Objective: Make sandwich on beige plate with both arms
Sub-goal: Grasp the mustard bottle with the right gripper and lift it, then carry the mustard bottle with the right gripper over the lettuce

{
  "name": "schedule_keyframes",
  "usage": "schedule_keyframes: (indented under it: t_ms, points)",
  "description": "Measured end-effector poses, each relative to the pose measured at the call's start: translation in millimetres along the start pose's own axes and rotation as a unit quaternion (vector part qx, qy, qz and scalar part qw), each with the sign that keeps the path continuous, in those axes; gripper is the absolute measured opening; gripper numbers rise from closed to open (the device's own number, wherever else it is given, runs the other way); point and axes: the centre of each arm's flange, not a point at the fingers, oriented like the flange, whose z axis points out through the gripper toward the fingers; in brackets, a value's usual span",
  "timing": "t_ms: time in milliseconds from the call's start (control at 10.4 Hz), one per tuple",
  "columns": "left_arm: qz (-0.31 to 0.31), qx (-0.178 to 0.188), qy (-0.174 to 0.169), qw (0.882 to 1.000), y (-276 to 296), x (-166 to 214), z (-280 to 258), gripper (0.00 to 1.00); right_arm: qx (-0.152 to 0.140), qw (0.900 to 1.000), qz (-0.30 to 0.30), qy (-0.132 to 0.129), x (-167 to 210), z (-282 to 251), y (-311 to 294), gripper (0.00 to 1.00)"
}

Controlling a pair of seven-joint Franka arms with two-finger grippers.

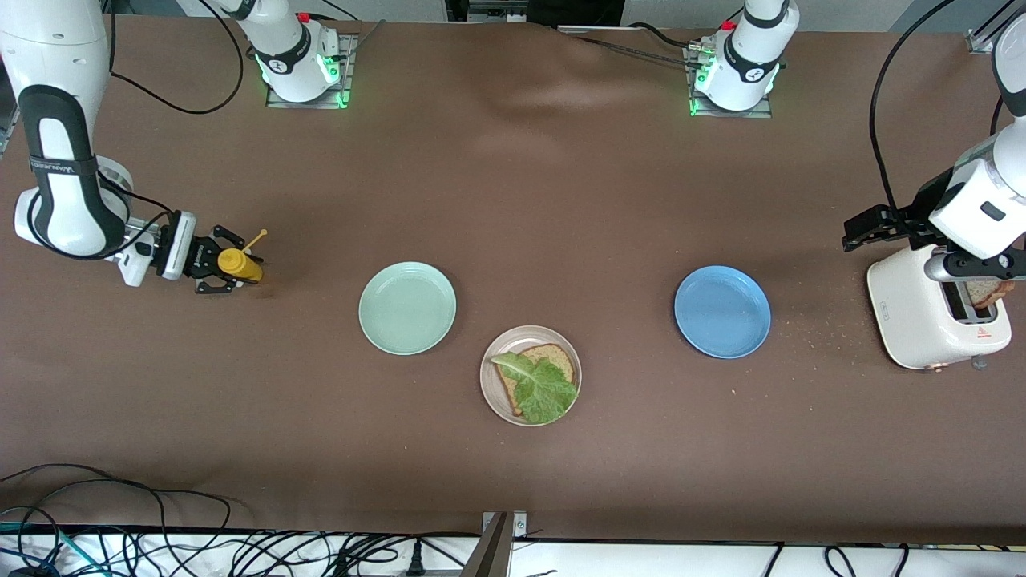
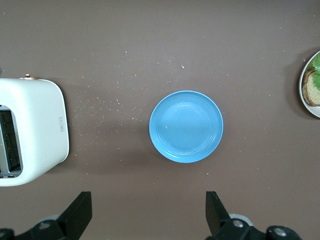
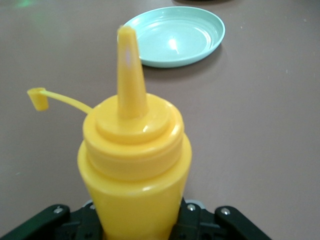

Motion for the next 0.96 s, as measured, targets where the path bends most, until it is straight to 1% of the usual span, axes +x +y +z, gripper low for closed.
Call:
schedule_keyframes:
  t_ms: [193,385,482,578,674,771,867,963]
  points:
    - [0.000,0.000,0.000,1.000,0.1,0.1,0.1,1.00,-0.005,0.999,-0.024,-0.044,52.2,29.7,22.8,0.30]
    - [0.000,0.000,0.000,1.000,0.2,0.1,0.0,1.00,-0.008,0.996,-0.016,-0.086,123.3,67.5,38.9,0.26]
    - [0.000,0.000,0.000,1.000,0.5,0.0,0.0,1.00,-0.006,0.993,-0.007,-0.117,164.1,83.3,45.5,0.22]
    - [0.001,0.000,0.000,1.000,0.6,0.0,-0.1,1.00,-0.008,0.988,0.002,-0.152,207.9,96.0,51.8,0.16]
    - [0.001,0.000,0.000,1.000,0.6,0.0,-0.1,1.00,-0.016,0.981,0.009,-0.192,253.8,106.0,56.8,0.15]
    - [0.000,0.000,0.000,1.000,0.3,0.1,0.0,1.00,-0.033,0.971,0.018,-0.236,303.9,115.4,59.0,0.15]
    - [0.000,0.000,0.000,1.000,0.4,0.1,0.0,1.00,-0.053,0.962,0.030,-0.265,341.8,126.1,56.5,0.15]
    - [0.000,0.000,0.000,1.000,0.5,0.1,0.0,1.00,-0.070,0.955,0.045,-0.284,368.9,141.3,51.3,0.15]
